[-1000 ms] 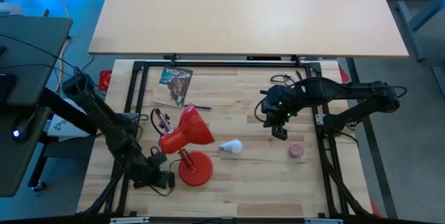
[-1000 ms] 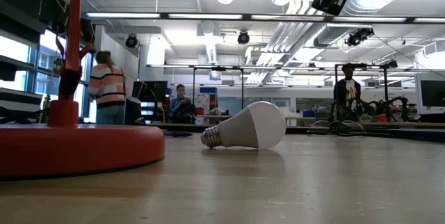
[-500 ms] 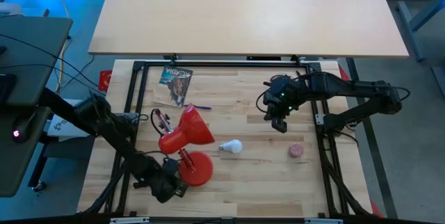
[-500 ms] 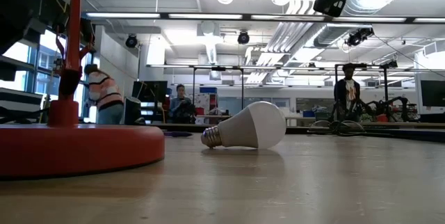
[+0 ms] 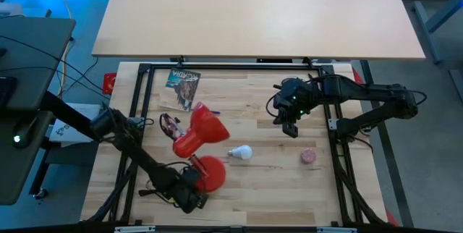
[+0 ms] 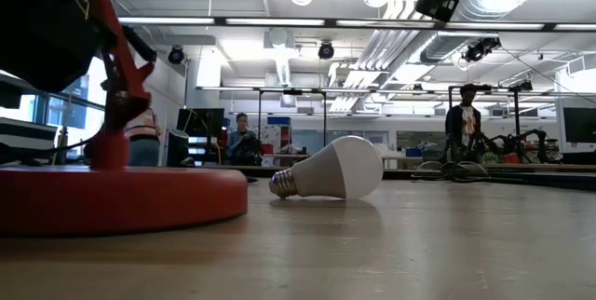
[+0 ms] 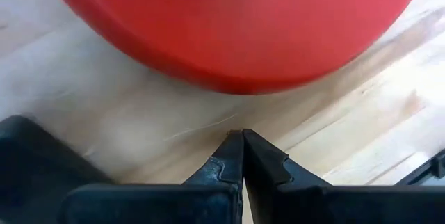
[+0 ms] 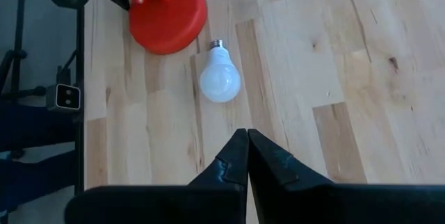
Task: Screw lightbulb
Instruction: Insert the lightbulb on the lamp
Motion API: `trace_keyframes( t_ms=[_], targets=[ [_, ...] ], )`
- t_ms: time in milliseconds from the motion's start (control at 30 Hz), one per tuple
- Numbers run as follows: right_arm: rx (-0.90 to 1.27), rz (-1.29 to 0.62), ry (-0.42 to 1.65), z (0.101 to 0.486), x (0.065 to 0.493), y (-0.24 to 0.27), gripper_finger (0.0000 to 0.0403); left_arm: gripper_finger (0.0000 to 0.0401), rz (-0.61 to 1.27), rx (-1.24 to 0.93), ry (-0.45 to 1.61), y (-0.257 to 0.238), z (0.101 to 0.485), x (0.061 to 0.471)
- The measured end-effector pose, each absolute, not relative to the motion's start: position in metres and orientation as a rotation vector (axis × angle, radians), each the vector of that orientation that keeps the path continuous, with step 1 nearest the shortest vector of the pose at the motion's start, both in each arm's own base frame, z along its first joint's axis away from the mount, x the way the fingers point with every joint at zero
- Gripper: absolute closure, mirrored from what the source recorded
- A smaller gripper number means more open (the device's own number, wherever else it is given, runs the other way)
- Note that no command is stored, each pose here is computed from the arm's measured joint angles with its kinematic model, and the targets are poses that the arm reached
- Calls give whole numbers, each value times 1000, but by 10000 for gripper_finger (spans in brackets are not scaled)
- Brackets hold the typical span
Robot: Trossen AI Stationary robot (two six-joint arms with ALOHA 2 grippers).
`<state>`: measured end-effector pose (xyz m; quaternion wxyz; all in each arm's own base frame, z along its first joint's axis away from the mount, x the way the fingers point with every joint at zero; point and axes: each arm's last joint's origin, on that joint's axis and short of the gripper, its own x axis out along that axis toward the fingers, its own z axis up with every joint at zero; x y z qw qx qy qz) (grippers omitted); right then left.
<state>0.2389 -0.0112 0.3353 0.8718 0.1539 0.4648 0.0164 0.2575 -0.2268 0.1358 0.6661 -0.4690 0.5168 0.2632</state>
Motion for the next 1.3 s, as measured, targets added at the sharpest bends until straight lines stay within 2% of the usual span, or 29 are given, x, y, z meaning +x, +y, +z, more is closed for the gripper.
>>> trace_keyframes(
  t_ms=[467, 833, 1000, 1300],
  targets=[
    [293, 37, 962, 337, 237, -11, 403, 401, 693, -1065, 1041, -189, 136, 286],
    [284, -3, 913, 353, 212, -11, 403, 401, 747, -940, 1083, -153, 139, 295],
    [308, -26, 884, 358, 205, -11, 403, 401, 768, -952, 1050, -144, 144, 298],
    [308, 1, 899, 360, 199, -9, 403, 401, 539, -944, 1052, -160, 151, 305]
  ],
)
